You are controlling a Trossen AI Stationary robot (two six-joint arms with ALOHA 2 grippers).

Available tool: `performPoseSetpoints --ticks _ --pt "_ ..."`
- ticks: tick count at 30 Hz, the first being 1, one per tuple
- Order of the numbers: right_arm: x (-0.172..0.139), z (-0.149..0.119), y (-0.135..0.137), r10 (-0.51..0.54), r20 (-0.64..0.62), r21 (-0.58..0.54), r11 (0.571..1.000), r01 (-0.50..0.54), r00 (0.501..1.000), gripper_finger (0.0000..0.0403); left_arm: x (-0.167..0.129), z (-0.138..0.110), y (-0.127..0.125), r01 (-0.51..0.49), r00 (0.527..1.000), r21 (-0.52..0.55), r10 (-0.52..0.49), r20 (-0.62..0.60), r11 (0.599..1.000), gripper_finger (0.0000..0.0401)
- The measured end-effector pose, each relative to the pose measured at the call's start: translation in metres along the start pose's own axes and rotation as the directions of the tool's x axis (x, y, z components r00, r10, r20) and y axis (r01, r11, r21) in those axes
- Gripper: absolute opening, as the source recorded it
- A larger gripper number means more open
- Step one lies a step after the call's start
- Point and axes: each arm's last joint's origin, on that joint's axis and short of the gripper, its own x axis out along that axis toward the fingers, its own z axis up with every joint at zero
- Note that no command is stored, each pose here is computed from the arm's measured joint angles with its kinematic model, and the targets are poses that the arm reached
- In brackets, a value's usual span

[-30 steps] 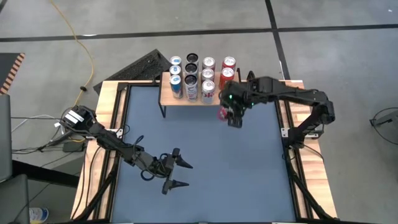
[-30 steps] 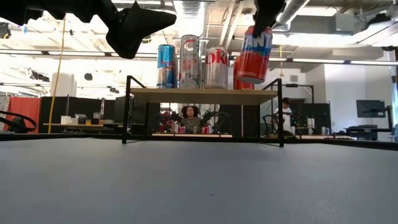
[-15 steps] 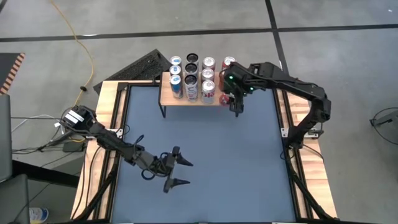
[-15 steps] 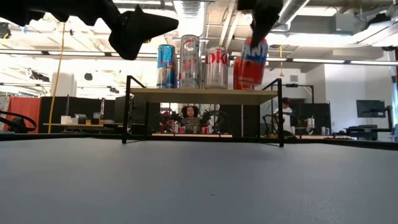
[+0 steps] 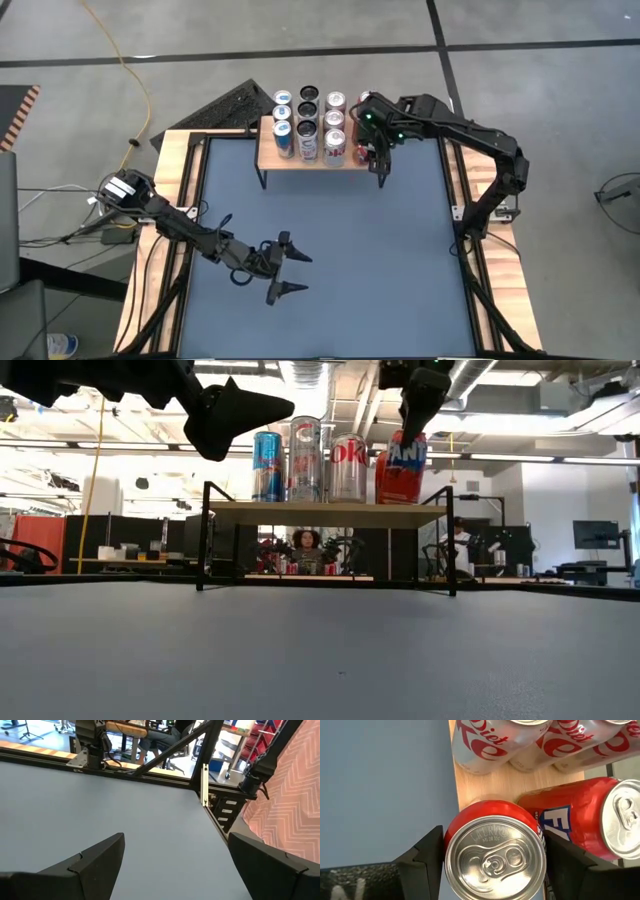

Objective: Place canned beverage on shelf
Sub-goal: Put the orange soda can on the shelf aligned with the other orange soda can

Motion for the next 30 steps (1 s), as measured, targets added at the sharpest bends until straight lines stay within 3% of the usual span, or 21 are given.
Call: performPoseSetpoints --ticks 10,23,30 --pt "0.0004 -0.0001 0.0002 0.001 -0.002 -0.003 1.000 -0.001 1.000 0.0259 0.0003 0.0003 0.0010 -0.003 1.000 -0.003 0.003 0.001 1.000 0.0343" --pt "0.0033 -0.0005 -0.0004 -0.026 -0.024 0.008 1.000 0.026 0.999 0.0335 0.0003 0.0005 0.0016 -0.025 1.000 -0.003 0.025 0.008 1.000 0.0343" --pt "0.0028 -0.0010 -0.0027 -0.104 -0.047 -0.001 0.995 0.104 0.993 0.0337 0.0003 0.0006 0.0017 -0.027 1.000 -0.003 0.027 0.008 1.000 0.0343"
